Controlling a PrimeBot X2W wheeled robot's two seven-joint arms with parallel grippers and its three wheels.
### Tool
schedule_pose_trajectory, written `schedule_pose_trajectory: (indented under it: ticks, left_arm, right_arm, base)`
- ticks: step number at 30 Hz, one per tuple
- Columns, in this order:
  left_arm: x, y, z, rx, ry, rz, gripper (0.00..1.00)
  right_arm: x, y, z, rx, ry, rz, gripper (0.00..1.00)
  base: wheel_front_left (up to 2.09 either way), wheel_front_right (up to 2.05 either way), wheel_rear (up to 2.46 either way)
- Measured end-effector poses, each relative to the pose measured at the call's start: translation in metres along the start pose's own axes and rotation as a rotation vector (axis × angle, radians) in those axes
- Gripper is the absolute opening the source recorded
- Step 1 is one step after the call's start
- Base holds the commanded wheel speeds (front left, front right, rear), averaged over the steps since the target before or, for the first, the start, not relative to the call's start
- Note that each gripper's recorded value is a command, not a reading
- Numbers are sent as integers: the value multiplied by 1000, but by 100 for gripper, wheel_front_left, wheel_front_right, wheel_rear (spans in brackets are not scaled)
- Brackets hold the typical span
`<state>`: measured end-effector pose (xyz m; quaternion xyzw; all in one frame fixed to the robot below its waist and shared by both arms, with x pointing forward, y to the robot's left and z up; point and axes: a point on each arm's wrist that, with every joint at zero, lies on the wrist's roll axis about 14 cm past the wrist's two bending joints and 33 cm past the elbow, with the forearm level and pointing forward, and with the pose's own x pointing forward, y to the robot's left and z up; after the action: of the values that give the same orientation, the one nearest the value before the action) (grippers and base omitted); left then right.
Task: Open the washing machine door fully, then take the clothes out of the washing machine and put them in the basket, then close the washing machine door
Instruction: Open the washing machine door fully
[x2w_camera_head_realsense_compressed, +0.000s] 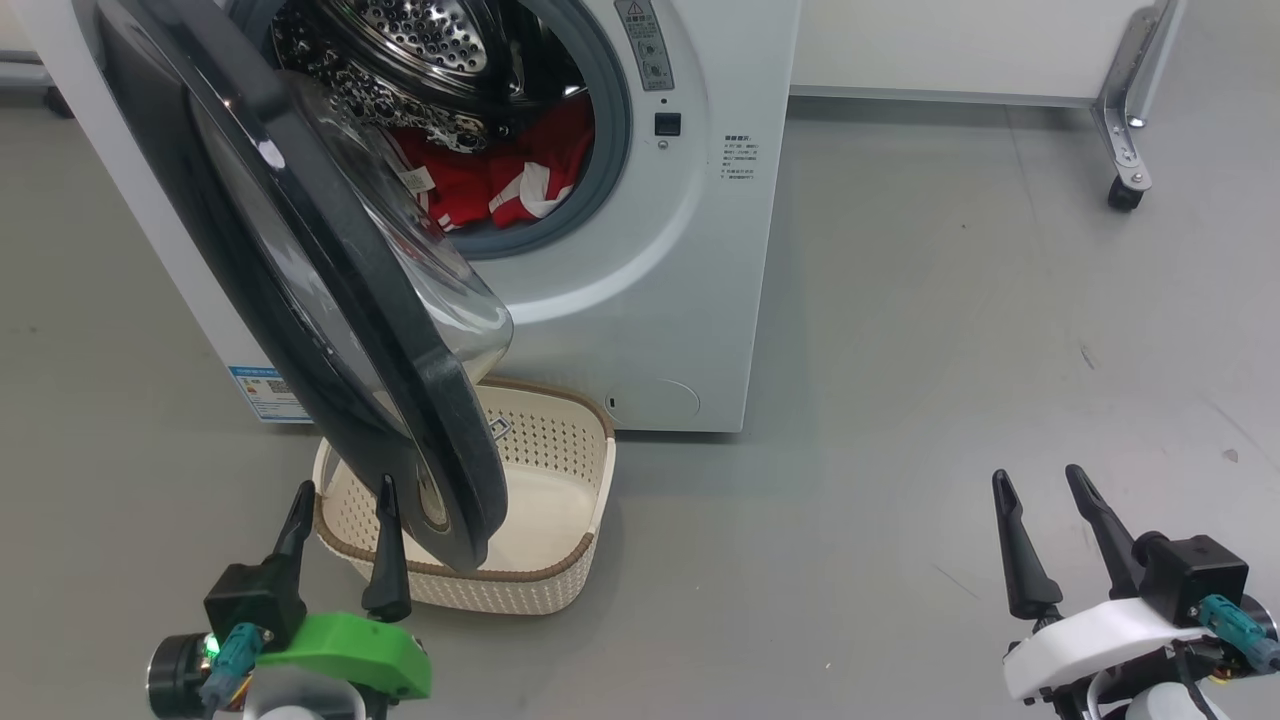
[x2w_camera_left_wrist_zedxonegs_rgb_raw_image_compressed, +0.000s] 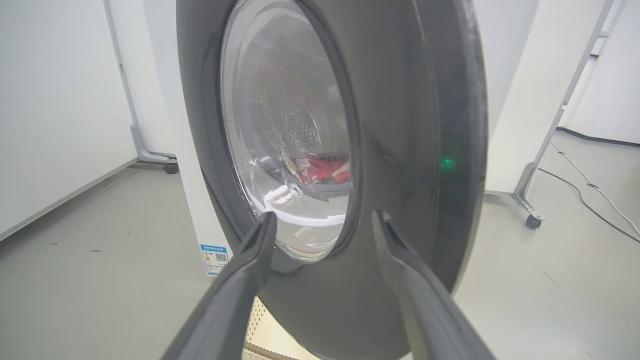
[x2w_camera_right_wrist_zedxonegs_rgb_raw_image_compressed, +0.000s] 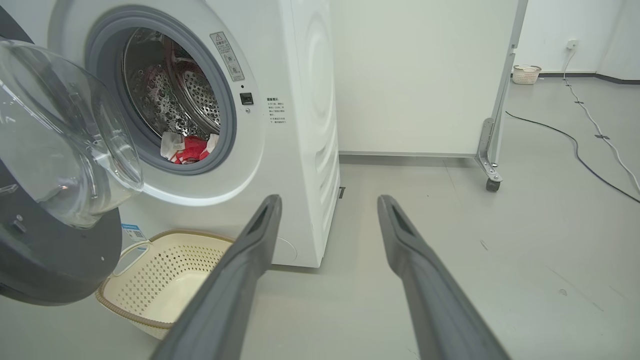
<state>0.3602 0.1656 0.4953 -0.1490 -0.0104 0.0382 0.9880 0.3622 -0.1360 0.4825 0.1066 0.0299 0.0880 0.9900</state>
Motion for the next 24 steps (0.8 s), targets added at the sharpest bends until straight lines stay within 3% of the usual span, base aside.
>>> schedule_pose_trajectory:
  ticks: [24]
  left_arm:
    - [0, 1, -4, 1, 11, 3, 100]
  right_arm:
    - [-3, 2, 2, -5, -15, -6, 100]
  base:
    - [0, 0, 0]
